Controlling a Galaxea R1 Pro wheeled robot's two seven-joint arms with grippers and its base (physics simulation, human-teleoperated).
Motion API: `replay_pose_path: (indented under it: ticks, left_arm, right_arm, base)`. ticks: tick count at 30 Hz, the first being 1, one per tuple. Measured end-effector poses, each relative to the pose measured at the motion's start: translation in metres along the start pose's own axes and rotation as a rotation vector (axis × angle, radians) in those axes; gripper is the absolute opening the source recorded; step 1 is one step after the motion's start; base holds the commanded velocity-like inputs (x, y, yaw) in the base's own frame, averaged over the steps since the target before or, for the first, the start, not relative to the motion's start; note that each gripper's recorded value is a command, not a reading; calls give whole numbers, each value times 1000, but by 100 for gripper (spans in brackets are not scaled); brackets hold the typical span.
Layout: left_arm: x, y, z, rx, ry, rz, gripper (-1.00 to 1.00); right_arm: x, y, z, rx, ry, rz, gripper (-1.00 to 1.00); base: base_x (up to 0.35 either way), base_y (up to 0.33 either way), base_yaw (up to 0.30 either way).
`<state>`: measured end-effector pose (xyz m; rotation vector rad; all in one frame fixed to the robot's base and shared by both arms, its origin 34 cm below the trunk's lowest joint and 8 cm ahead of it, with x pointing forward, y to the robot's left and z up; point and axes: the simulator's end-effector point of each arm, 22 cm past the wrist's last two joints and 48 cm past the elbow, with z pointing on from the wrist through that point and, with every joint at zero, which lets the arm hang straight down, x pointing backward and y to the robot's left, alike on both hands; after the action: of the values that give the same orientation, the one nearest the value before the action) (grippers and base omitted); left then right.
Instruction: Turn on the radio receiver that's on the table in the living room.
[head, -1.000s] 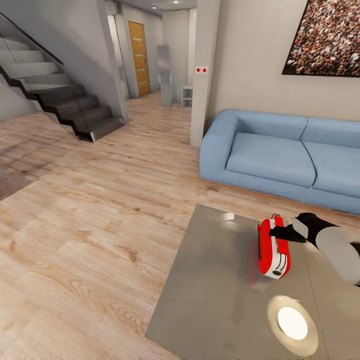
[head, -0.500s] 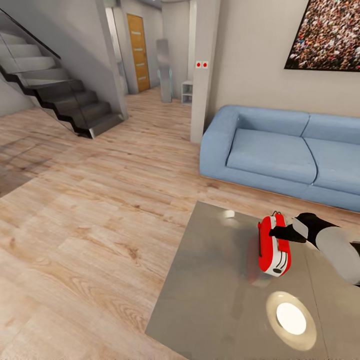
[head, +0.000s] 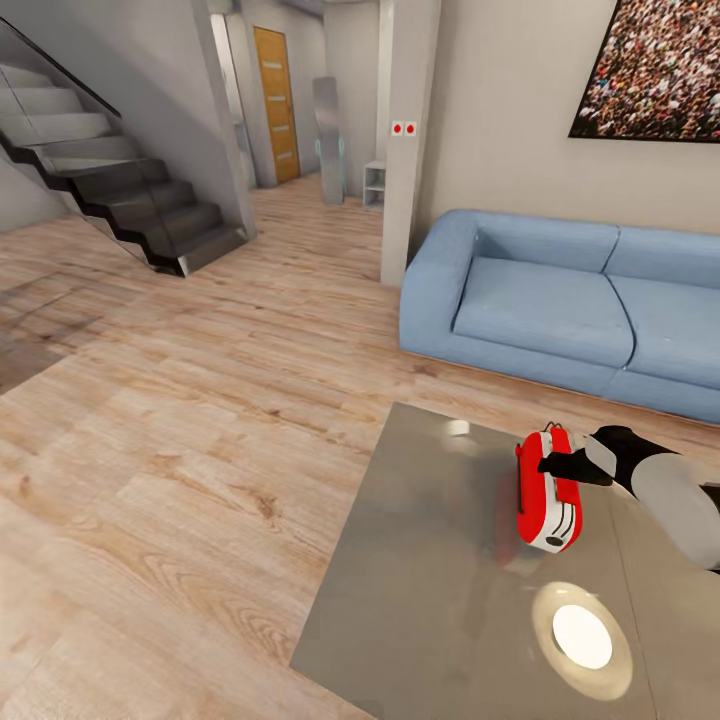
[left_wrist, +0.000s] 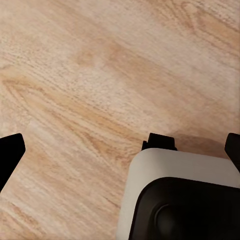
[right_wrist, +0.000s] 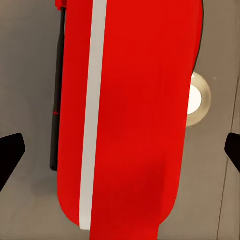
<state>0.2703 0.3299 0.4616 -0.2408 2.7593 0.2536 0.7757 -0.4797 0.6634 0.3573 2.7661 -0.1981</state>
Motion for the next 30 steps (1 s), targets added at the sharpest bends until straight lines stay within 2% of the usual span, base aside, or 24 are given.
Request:
replay_pose_path:
  ticks: [30]
  left_arm:
    - [0,0,0,0,1,0,100]
  right_arm:
    - [0,-2,0,4,-1,0,100]
  base:
    - [0,0,0]
